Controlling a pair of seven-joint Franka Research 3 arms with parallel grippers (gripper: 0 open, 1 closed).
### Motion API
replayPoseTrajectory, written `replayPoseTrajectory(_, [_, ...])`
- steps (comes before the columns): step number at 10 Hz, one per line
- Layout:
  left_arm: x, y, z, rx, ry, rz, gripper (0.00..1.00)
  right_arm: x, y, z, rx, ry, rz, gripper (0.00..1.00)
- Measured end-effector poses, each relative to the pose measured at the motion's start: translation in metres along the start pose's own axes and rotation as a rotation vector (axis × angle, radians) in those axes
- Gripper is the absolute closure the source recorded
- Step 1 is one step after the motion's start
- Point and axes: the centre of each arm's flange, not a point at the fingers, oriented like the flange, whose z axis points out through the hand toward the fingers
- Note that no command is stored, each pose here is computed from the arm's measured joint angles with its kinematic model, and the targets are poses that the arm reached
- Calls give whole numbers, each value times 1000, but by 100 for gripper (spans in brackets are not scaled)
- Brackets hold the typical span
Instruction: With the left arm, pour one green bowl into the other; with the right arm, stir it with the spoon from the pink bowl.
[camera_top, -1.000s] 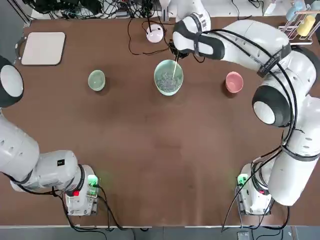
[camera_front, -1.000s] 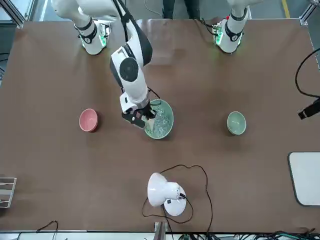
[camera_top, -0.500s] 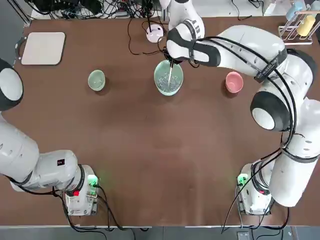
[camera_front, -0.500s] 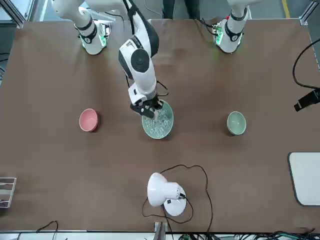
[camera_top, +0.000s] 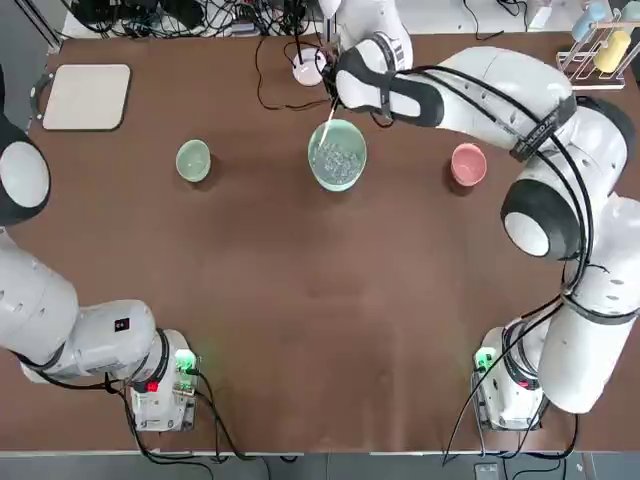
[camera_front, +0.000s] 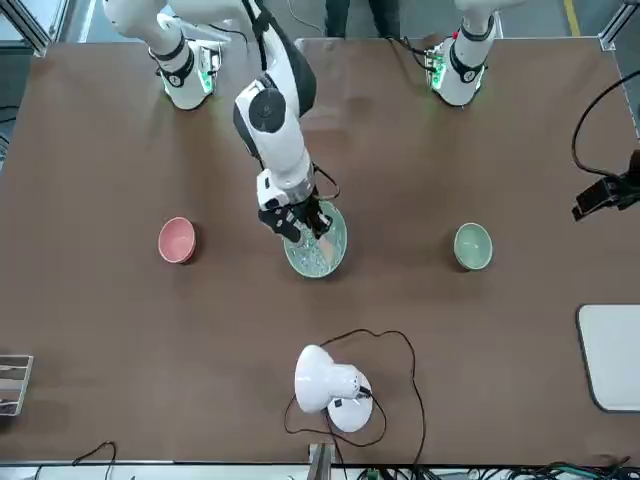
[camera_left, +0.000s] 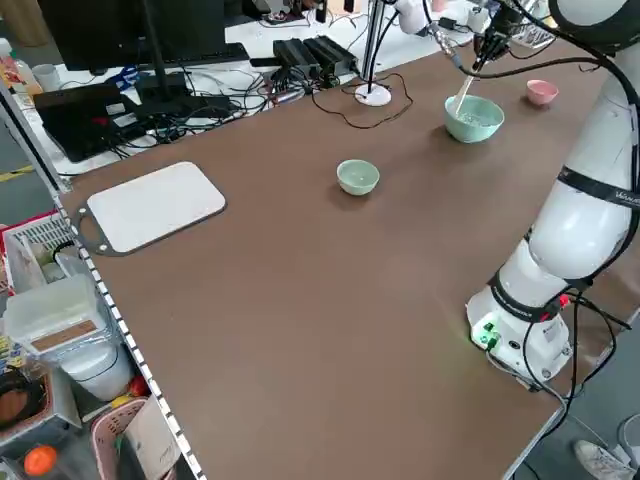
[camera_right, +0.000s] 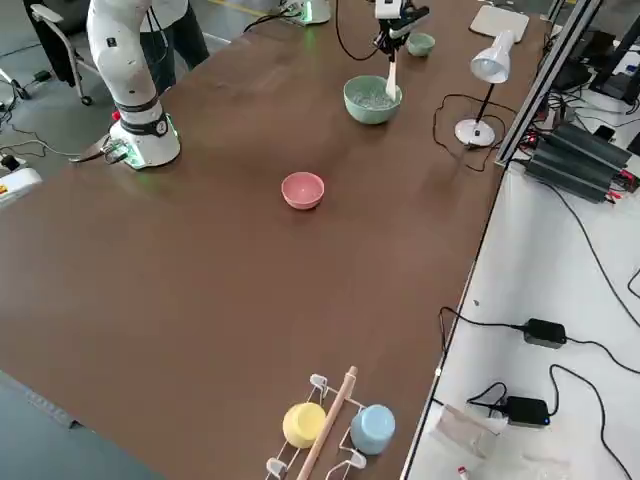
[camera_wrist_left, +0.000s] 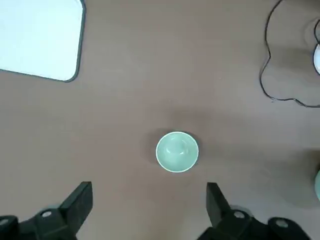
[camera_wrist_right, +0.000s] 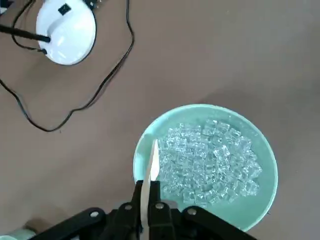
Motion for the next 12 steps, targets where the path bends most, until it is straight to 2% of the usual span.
replayPoseTrajectory(3, [1, -4, 0, 0, 0, 49, 0, 29, 24, 4, -129, -50, -24, 94])
replayPoseTrajectory(5, [1, -8, 0, 1, -1, 65, 0, 42, 29, -18, -151, -79, -34, 94])
replayPoseTrajectory(9, [0, -7, 1, 1, -10, 66, 0, 68, 49, -114, -89, -211, -64, 94])
replayPoseTrajectory(12, [-3, 11, -12, -5, 16, 91, 0, 118, 91, -171, -55, -271, -108, 94])
